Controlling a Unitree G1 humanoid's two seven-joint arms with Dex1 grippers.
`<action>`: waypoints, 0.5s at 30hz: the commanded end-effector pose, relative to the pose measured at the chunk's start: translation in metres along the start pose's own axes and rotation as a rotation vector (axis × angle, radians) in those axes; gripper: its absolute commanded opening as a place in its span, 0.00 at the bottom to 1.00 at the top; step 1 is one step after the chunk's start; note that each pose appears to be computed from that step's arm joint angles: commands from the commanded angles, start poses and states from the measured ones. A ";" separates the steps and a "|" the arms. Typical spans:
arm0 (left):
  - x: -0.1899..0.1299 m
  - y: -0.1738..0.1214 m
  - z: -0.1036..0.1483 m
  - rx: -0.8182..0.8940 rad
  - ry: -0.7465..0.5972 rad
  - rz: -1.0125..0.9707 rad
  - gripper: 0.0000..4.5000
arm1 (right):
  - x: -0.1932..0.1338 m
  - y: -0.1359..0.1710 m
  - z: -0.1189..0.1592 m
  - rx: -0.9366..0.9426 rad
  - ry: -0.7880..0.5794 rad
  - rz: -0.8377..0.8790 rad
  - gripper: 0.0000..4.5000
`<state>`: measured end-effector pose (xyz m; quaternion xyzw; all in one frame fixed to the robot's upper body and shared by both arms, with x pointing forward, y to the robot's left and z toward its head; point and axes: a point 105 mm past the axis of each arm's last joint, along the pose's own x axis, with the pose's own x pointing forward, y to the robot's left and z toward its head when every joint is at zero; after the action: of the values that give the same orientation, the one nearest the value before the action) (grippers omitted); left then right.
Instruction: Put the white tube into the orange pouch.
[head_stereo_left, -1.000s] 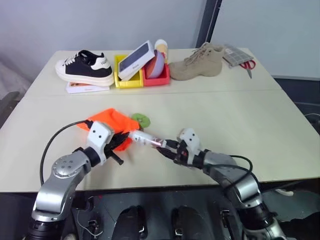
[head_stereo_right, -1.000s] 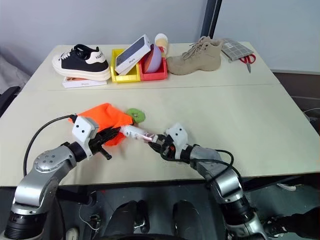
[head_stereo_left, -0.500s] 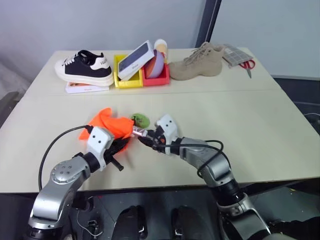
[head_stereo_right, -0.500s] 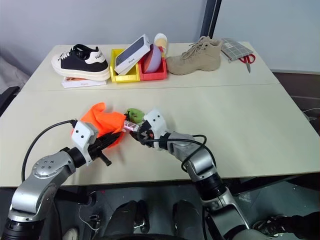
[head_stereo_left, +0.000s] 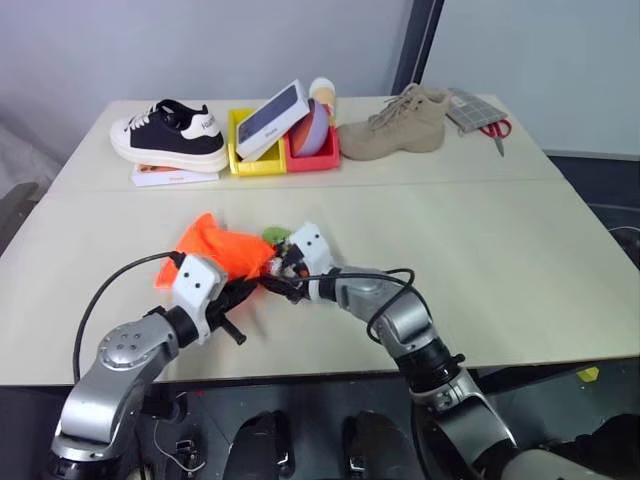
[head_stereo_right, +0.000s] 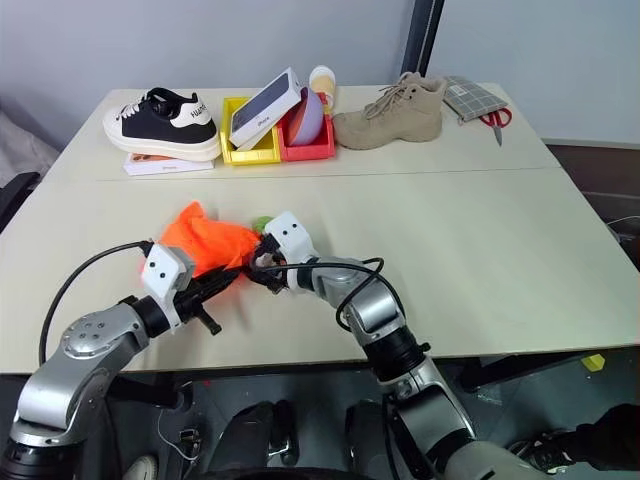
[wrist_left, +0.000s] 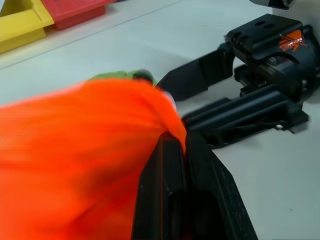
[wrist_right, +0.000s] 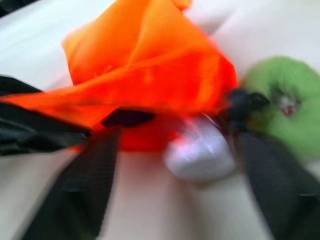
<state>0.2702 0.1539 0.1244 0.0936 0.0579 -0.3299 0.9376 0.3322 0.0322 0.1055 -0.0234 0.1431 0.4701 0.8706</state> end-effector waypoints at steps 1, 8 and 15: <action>-0.003 -0.005 0.009 0.019 -0.026 -0.024 0.00 | -0.010 0.010 0.023 -0.036 -0.077 0.058 1.00; -0.022 0.001 -0.009 -0.006 0.074 -0.073 0.00 | -0.057 -0.002 0.015 -0.129 -0.071 0.077 1.00; -0.049 0.017 -0.027 -0.005 0.184 -0.081 0.00 | -0.058 -0.032 0.022 -0.138 -0.081 -0.042 1.00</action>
<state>0.2403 0.1986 0.0979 0.1067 0.1672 -0.3571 0.9128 0.3263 -0.0316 0.1237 -0.0677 0.1063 0.4683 0.8745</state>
